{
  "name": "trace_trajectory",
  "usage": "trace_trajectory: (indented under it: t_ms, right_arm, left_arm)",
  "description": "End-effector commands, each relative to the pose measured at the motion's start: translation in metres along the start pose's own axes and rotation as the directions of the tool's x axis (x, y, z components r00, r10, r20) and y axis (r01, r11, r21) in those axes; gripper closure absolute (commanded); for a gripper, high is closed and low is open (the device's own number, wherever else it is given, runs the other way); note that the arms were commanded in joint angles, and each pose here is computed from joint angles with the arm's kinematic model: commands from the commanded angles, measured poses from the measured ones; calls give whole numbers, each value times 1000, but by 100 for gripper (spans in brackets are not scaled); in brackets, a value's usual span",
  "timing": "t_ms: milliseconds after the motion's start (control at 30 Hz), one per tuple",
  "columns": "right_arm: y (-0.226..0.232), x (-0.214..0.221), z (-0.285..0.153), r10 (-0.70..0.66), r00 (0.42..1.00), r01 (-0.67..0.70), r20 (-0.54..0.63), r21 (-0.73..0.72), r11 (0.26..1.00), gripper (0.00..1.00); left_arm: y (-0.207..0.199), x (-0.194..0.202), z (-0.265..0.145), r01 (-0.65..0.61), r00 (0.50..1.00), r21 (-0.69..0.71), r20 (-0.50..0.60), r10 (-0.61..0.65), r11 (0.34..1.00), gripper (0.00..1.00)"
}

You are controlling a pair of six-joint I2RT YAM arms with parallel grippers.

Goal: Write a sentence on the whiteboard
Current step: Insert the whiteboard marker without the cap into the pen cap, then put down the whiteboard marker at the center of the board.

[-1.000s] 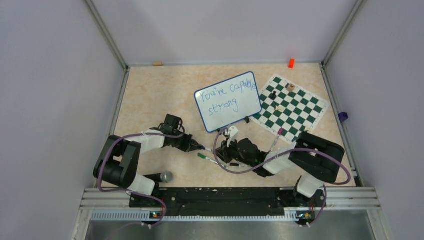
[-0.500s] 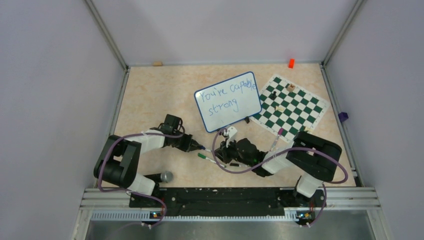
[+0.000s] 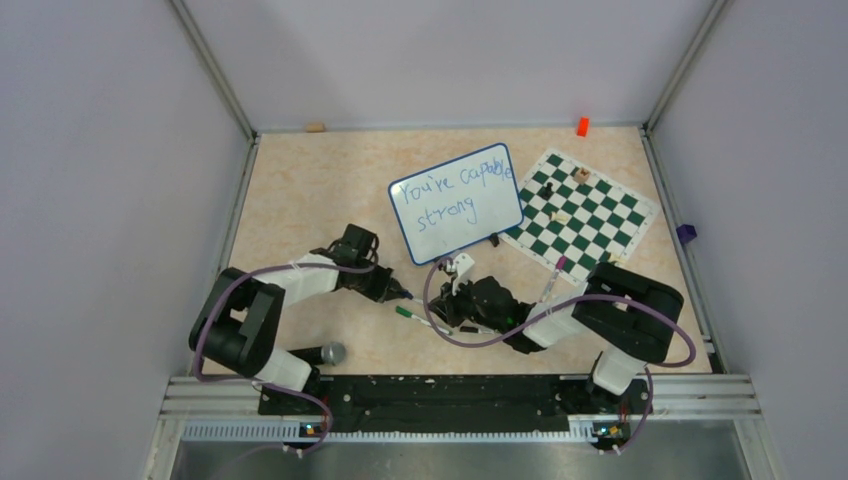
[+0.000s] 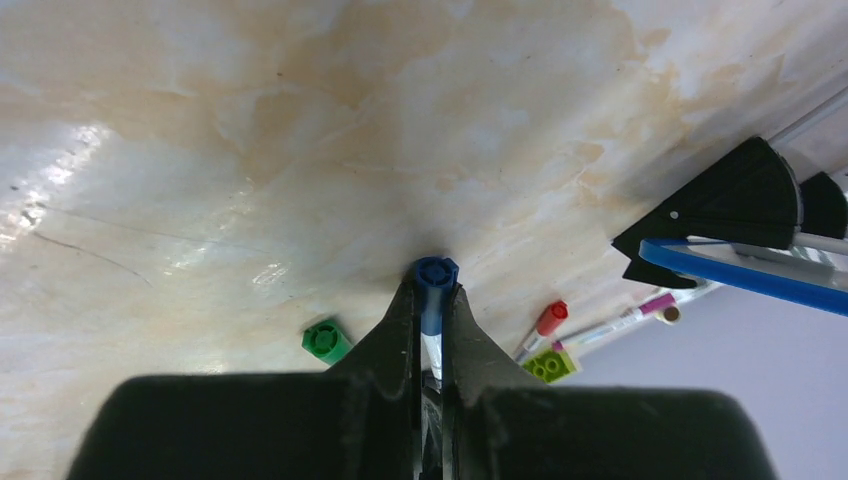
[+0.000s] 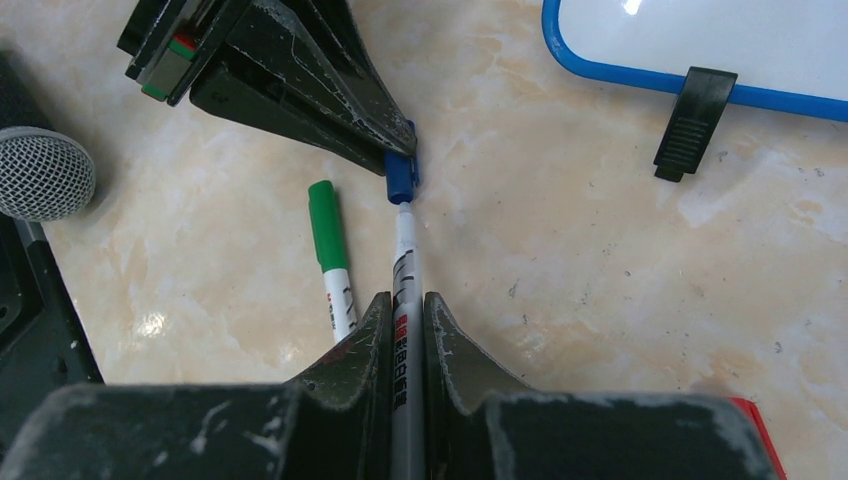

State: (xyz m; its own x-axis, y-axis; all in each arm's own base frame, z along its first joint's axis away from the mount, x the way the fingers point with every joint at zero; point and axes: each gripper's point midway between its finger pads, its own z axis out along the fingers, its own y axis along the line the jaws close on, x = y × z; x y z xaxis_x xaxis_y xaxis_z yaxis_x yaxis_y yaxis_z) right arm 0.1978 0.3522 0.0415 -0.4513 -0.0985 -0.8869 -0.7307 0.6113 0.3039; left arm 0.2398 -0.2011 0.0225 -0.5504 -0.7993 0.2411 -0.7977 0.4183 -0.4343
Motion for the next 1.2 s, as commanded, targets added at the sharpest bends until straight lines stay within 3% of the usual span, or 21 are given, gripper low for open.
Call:
trace_trajectory:
  t_ms: [0, 467, 800, 1067, 1167]
  right_arm:
    - [18, -35, 8, -14, 996, 18, 89, -43, 999, 100]
    - [15, -44, 4, -28, 993, 31, 114, -21, 999, 100]
    - [8, -61, 3, -70, 988, 65, 136, 39, 997, 100]
    - [7, -66, 7, -86, 986, 79, 145, 53, 996, 100]
    - [7, -63, 4, -77, 984, 71, 160, 43, 997, 100]
  left_arm:
    - [24, 10, 6, -50, 998, -147, 41, 57, 988, 100]
    - [22, 19, 4, -145, 981, -231, 92, 170, 962, 100]
    - [18, 26, 3, -163, 980, -220, 76, 184, 962, 100]
    - [19, 35, 3, -175, 983, -204, 26, 184, 963, 100]
    - [6, 55, 3, -133, 989, -102, -73, 126, 986, 100]
